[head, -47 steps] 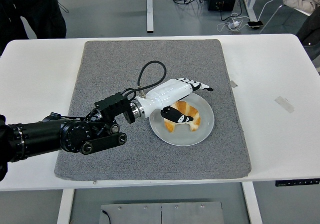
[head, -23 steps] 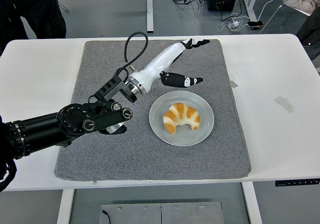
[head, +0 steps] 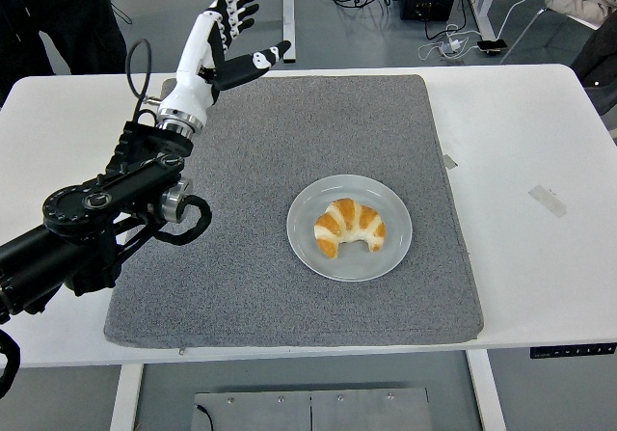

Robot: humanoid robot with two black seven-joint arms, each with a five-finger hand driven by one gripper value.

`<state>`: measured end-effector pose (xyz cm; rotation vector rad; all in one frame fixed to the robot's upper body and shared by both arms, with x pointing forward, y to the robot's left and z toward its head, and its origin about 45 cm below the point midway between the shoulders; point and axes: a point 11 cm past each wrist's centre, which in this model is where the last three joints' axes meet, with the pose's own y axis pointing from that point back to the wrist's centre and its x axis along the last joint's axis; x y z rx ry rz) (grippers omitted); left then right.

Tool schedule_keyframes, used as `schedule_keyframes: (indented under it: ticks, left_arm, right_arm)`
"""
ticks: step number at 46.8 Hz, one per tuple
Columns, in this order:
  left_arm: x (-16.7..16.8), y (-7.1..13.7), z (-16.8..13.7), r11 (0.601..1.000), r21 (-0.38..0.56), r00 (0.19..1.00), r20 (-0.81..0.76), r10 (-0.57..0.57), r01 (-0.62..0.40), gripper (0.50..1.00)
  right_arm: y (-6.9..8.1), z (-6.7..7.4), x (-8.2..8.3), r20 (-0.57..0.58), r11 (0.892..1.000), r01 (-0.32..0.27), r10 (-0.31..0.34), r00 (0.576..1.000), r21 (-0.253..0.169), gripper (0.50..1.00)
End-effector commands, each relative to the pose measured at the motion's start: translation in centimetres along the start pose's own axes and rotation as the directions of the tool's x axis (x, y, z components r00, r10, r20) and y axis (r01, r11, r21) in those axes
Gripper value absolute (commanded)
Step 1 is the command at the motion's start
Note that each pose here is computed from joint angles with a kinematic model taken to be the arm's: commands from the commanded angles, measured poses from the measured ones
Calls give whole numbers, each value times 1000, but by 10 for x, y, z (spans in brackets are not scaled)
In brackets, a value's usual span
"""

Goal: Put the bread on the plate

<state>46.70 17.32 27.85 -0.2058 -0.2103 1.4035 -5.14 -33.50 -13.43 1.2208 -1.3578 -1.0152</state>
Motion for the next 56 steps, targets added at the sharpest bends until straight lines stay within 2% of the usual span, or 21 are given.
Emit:
schedule_keyframes:
  ticks: [1,9,27,43,56]
  left_arm:
    - [13,0,0,999,4,996,-78,45,-45,878]
    - [45,7,-13,990,38,970,-195,144,-139,878]
    - [115,28,-68,957,157,892,-352,285,-244,877]
    - [122,31,-72,958,162,857,-430,286,-238,877]
    - [116,34,-80,957,176,833,-472,289,-232,878]
  right_arm:
    - [0,0,0,0,1000,-1,1,1000,1,1000]
    - [0,0,0,0,1000,0,0,1000,1,1000]
    - [0,0,0,-1,1000,1,-1,1000,1,1000]
    - [0,0,0,1,1000,2,-2,1000,1,1000]
    - [-2,-10,-3,2,1000,12,-12,1000,19,1000]
